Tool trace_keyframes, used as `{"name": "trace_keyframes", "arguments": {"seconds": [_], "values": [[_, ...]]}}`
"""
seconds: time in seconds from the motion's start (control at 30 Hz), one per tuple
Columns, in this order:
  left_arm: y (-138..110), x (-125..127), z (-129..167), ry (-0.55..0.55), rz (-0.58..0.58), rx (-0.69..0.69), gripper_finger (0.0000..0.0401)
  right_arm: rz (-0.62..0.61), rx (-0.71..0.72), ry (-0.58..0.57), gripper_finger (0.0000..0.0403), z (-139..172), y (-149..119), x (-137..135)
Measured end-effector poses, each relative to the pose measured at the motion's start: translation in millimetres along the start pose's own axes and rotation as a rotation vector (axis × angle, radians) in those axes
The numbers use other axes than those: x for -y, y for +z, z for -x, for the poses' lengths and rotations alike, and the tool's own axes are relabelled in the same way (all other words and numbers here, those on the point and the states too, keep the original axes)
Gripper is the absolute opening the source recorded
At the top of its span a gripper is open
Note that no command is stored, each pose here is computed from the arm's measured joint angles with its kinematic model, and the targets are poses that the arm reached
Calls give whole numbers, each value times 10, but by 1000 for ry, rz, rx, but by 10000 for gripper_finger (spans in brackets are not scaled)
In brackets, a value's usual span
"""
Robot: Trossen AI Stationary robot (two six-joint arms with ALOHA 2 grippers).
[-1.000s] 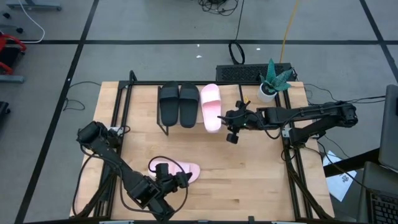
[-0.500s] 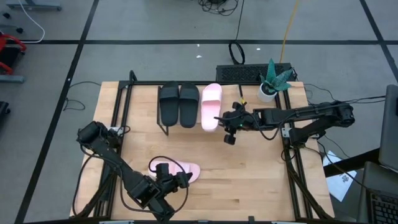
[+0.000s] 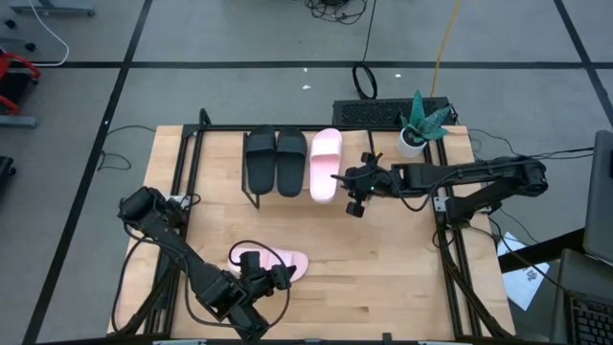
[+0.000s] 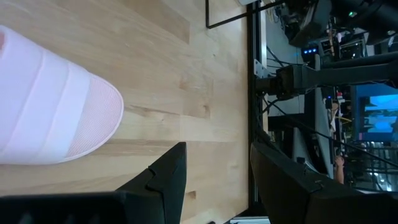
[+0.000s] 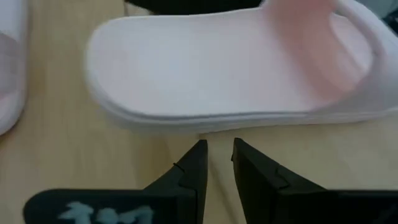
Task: Pick and place slides into the shelf
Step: Put the top pink slide on the shelf
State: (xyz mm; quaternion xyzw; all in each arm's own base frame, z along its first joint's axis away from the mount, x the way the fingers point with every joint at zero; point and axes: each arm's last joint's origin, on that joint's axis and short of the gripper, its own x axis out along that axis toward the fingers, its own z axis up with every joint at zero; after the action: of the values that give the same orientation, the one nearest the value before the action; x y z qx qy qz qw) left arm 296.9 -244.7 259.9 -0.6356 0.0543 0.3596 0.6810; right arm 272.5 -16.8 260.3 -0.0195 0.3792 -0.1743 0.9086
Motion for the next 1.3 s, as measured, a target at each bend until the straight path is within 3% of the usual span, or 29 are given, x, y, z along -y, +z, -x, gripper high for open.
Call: {"name": "trace_keyframes", "arguments": {"seconds": [0.5, 0.63, 1.3], "values": [[0, 1, -1, 0, 21, -1, 175, -22, -13, -137, 68, -67, 14, 548], [12, 12, -22, 2, 25, 5, 175, -35, 3, -130, 68, -83, 26, 644], [30, 31, -57, 2, 37, 13, 175, -34, 52, -88, 68, -312, 79, 689]]}}
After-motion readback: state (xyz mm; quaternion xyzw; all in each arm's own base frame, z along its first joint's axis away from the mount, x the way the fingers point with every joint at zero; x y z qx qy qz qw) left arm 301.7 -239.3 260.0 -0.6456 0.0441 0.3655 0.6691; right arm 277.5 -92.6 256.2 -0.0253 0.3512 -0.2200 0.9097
